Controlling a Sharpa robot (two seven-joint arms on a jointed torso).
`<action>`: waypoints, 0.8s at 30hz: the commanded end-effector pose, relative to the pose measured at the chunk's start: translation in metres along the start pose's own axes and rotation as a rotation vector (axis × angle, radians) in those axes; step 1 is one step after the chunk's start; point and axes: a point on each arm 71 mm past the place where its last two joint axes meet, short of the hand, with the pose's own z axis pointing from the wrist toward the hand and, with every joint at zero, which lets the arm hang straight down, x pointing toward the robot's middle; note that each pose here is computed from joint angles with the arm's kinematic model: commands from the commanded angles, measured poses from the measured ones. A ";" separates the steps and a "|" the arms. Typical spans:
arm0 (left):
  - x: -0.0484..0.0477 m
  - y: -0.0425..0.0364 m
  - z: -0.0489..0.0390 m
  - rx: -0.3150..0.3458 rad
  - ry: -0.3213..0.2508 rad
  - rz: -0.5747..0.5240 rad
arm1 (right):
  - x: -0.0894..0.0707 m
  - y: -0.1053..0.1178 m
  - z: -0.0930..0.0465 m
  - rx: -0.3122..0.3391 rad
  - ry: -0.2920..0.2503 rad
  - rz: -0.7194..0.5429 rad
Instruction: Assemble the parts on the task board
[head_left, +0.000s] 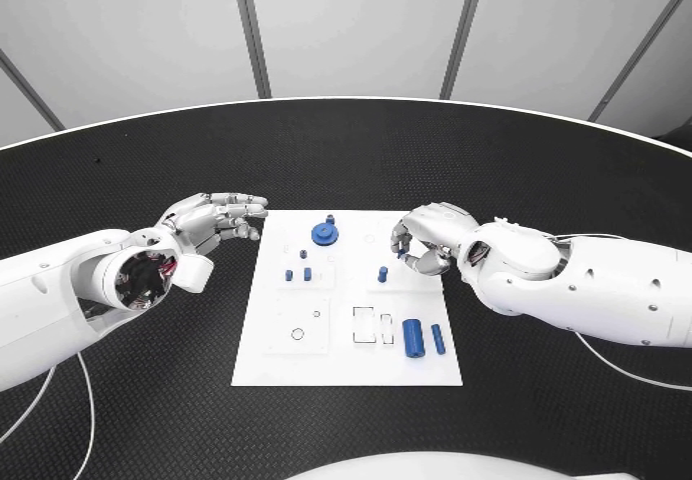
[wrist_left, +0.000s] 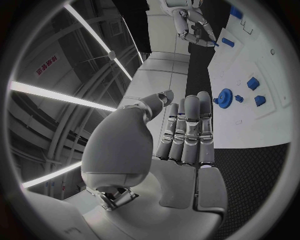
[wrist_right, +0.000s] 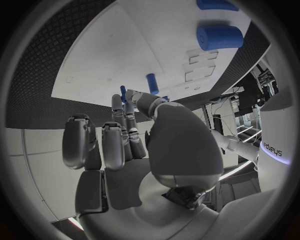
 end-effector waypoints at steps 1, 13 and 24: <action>0.0007 0.0001 0.0011 0.000 0.002 0.000 | -0.007 0.021 -0.005 -0.054 -0.020 0.026; 0.0071 0.0002 0.0072 -0.001 0.023 0.000 | -0.021 0.084 0.000 -0.223 -0.063 0.089; 0.0149 0.0004 0.0118 -0.002 0.043 -0.001 | -0.009 0.110 0.028 -0.290 -0.043 0.104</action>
